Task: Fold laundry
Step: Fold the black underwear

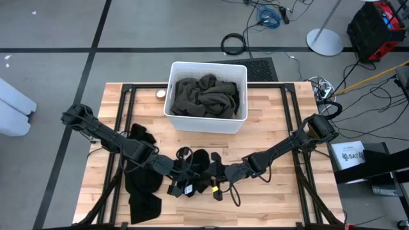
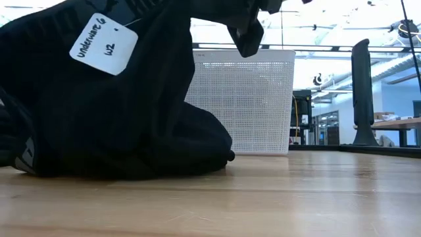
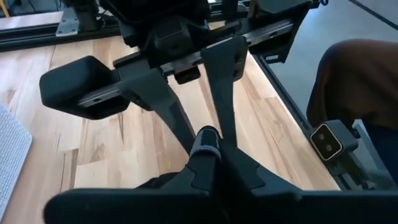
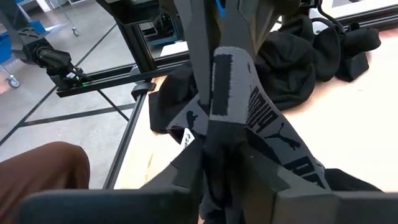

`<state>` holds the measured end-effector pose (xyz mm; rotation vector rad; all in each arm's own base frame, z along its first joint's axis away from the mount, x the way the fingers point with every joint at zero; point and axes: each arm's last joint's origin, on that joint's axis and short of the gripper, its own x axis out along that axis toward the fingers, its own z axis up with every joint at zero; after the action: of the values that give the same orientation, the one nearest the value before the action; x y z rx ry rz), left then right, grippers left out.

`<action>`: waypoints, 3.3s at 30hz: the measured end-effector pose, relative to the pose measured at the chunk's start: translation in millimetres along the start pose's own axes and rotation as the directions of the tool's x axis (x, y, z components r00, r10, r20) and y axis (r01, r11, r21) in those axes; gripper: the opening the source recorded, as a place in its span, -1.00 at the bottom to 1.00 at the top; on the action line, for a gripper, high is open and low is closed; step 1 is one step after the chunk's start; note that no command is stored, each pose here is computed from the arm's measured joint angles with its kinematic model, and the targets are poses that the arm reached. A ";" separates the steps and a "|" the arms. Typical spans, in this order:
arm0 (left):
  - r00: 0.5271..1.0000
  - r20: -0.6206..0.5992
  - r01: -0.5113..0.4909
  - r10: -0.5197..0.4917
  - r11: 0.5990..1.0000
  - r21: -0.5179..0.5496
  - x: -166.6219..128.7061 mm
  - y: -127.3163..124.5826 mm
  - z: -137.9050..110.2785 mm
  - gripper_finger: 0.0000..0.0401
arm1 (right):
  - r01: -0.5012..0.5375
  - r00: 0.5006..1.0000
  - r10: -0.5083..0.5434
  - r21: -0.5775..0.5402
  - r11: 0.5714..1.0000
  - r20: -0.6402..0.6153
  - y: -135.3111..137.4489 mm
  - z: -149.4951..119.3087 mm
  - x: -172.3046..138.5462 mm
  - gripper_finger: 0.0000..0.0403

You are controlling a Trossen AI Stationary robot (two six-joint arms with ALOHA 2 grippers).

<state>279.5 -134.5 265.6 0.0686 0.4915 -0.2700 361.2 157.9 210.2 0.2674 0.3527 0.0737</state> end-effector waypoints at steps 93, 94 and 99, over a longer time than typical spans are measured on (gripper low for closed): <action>0.899 -0.422 0.018 -0.117 0.973 -0.230 112.7 38.4 -106.9 -0.82 | 0.289 0.881 -0.291 -0.064 0.955 -0.373 66.7 44.2 -98.3 -1.00; 0.906 -0.406 0.020 -0.115 0.973 -0.229 112.8 38.4 -104.8 -0.82 | 0.283 0.891 -0.291 -0.075 0.956 -0.349 72.2 47.2 -101.4 -1.00; 0.931 -0.348 0.028 -0.108 0.974 -0.227 114.0 38.7 -99.0 -0.82 | 0.276 0.922 -0.299 -0.122 0.953 -0.247 92.8 57.1 -115.0 -1.00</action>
<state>341.4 -111.8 124.4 -0.1169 0.8868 -0.2715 271.2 219.6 325.1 0.1187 0.6491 -0.1679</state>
